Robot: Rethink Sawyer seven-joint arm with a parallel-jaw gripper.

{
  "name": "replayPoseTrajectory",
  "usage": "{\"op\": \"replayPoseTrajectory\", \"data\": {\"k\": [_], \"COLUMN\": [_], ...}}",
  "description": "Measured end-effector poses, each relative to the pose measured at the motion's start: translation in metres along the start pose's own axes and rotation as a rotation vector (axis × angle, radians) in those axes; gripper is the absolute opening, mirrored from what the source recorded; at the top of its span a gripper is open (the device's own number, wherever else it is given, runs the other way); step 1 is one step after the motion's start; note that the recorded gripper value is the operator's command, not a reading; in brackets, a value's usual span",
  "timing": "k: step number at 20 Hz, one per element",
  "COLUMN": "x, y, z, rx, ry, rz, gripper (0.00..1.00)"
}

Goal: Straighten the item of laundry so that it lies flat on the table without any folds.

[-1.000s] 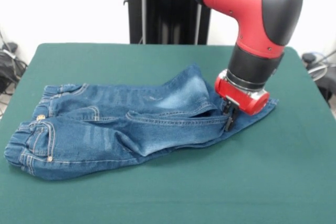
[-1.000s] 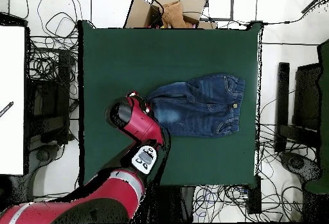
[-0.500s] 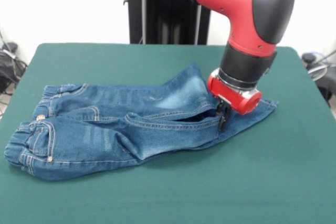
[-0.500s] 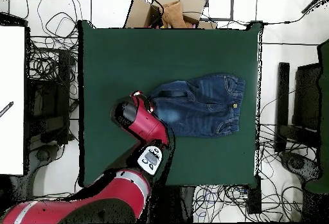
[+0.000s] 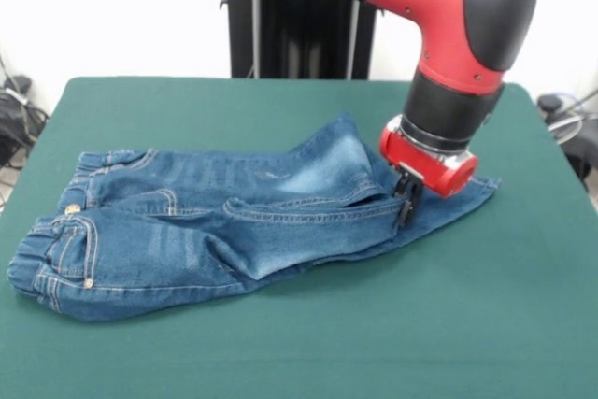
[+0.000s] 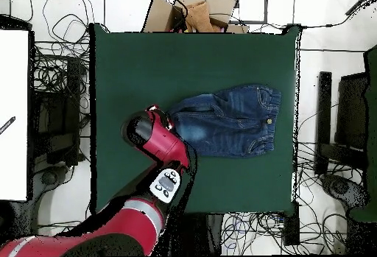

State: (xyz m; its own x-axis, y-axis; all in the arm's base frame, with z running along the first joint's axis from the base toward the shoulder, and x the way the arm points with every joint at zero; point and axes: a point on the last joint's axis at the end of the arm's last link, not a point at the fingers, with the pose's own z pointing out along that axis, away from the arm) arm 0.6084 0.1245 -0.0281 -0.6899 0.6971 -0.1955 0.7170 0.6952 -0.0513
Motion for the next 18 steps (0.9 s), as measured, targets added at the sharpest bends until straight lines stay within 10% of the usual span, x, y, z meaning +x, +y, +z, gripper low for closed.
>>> {"op": "replayPoseTrajectory", "data": {"k": [18], "x": [0.016], "y": [0.008], "z": [-0.016], "rx": [0.007], "ry": [0.086], "rz": [-0.024], "gripper": [0.00]}}
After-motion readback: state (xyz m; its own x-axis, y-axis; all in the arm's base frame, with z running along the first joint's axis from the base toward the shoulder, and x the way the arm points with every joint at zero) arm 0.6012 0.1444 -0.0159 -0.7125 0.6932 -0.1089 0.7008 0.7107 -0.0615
